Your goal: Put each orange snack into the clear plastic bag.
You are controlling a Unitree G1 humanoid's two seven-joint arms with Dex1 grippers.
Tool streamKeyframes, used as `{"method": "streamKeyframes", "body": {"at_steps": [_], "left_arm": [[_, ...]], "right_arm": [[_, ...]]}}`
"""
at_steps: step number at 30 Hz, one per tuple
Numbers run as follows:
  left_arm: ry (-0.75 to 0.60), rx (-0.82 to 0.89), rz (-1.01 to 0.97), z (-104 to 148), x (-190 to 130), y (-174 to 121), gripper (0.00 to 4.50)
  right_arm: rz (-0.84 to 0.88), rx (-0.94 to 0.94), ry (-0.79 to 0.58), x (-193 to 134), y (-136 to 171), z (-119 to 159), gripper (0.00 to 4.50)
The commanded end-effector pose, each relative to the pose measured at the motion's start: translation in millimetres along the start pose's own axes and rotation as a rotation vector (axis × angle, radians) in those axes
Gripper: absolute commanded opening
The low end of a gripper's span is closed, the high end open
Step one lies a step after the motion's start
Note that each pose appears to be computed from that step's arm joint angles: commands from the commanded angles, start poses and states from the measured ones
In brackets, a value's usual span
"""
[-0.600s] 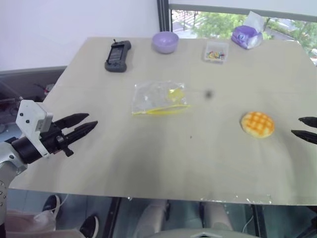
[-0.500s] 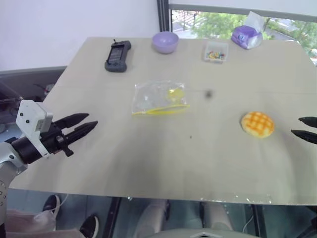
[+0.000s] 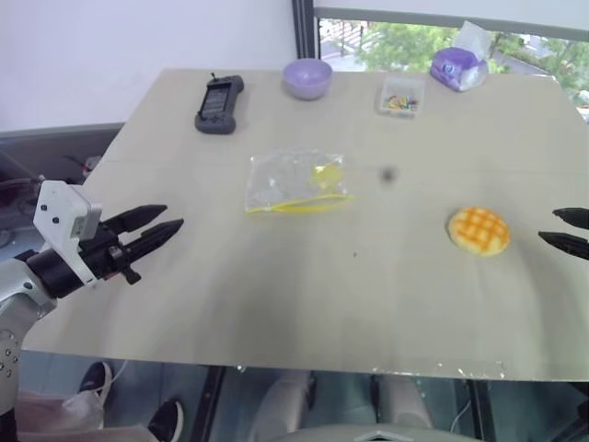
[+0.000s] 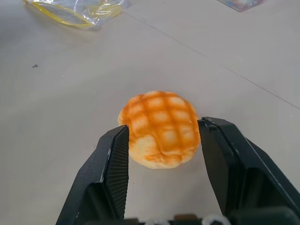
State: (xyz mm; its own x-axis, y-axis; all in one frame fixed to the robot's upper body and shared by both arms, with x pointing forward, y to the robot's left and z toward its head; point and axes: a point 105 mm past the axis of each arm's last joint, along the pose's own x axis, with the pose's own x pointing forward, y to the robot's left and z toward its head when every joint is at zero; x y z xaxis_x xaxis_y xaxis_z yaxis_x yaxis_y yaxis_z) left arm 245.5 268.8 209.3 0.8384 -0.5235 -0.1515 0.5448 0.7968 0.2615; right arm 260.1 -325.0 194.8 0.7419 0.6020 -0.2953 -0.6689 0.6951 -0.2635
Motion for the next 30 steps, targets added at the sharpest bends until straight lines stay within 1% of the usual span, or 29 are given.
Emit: {"method": "streamKeyframes", "body": {"at_steps": [1,9,15,24,27,30], "left_arm": [[-0.025,0.03,0.016,6,0,2,1.84],[-0.026,0.029,0.03,2,0,3,1.84],[-0.026,0.02,0.035,-4,8,1,1.84],[-0.032,0.018,0.033,-7,11,3,1.84],[-0.019,-0.003,0.028,-12,18,0,1.84],[0.015,-0.01,0.012,-20,33,-6,1.84]], "right_arm": [[-0.008,-0.046,-0.03,-2,-2,14,2.54],[-0.006,-0.044,-0.027,0,-1,12,2.54],[0.003,-0.044,-0.024,2,0,11,2.54],[0.002,-0.043,-0.019,1,1,10,2.54],[0.01,-0.041,-0.02,4,2,9,2.54],[0.05,-0.046,-0.019,14,9,9,2.54]]}}
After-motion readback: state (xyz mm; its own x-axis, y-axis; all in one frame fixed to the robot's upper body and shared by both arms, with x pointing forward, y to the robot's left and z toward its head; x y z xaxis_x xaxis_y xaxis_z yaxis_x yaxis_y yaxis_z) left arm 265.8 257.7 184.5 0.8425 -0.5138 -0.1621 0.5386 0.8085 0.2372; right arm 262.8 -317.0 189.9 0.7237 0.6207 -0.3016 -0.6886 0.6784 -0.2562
